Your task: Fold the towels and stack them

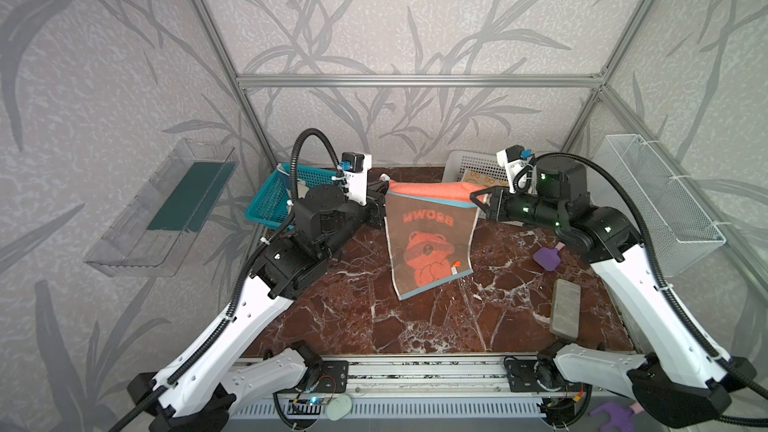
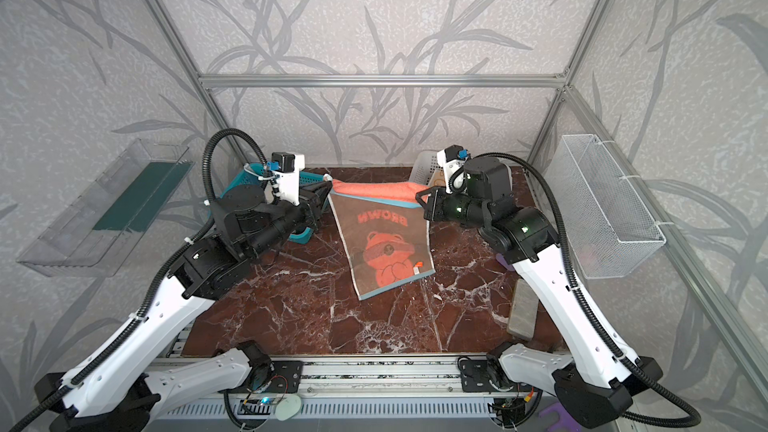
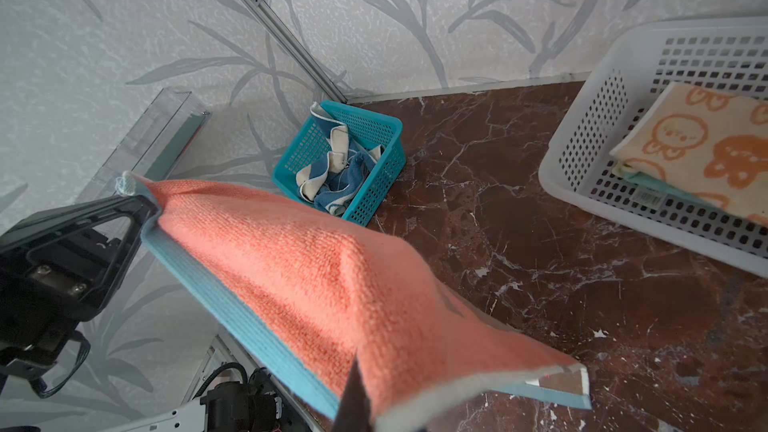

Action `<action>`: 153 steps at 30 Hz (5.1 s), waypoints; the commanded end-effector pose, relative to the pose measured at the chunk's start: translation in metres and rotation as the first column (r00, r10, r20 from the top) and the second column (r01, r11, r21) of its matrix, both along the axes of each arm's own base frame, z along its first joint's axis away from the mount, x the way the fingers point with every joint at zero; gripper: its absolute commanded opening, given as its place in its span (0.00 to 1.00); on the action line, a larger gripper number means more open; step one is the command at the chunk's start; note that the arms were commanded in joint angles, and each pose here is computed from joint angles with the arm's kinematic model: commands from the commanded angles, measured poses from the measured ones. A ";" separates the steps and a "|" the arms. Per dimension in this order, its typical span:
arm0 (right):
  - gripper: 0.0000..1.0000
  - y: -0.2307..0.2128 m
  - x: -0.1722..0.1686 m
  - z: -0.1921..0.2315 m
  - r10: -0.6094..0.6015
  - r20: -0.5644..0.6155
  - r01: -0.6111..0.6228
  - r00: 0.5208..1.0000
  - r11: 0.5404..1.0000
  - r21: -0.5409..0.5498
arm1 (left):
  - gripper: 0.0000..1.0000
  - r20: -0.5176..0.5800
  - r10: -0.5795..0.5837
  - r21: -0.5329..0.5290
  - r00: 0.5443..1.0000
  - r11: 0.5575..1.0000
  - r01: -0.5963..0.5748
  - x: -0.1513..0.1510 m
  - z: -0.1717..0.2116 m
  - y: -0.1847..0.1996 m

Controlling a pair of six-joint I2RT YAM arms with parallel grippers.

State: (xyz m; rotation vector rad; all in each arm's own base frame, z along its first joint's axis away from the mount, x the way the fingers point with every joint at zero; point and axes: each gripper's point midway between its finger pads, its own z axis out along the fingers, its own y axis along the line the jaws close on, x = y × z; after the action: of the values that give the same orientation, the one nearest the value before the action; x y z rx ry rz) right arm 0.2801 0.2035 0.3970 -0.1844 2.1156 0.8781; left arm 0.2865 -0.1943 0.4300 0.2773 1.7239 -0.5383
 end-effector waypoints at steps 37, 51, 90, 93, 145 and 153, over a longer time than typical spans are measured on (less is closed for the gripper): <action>0.00 0.039 0.113 -0.196 -0.007 -0.448 -0.091 0.894 0.976 -0.197 | 0.00 -0.486 0.125 0.026 0.865 0.991 -0.129 0.141 -0.157 0.036; 0.48 0.034 0.151 -0.238 -0.057 -0.440 -0.084 0.896 0.951 -0.296 | 0.00 -0.621 0.119 0.032 0.775 0.991 -0.126 0.180 -0.270 0.036; 0.31 0.094 0.149 -0.365 -0.171 -0.651 -0.212 0.739 0.859 -0.466 | 0.00 -0.648 0.071 0.023 0.759 0.997 -0.074 0.152 -0.291 0.040; 0.34 0.096 0.145 -0.362 -0.180 -0.640 -0.215 0.747 0.846 -0.488 | 0.00 -0.645 0.063 0.005 0.762 0.997 -0.079 0.150 -0.291 0.039; 0.00 0.043 0.199 -0.189 -0.080 -0.479 -0.072 0.874 0.954 -0.291 | 0.00 -0.566 -0.068 -0.163 0.821 0.986 -0.031 0.194 -0.216 0.005; 0.00 0.078 0.110 -0.244 -0.048 -0.534 -0.134 0.844 0.946 -0.296 | 0.00 -0.645 0.050 -0.001 0.762 0.998 -0.066 0.134 -0.269 0.030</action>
State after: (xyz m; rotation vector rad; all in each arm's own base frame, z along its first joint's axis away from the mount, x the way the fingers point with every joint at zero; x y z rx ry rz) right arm 0.4165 0.2656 0.1591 -0.1829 2.8241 0.5874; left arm 0.4465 -0.1773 0.1753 -0.0178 2.3308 -0.7724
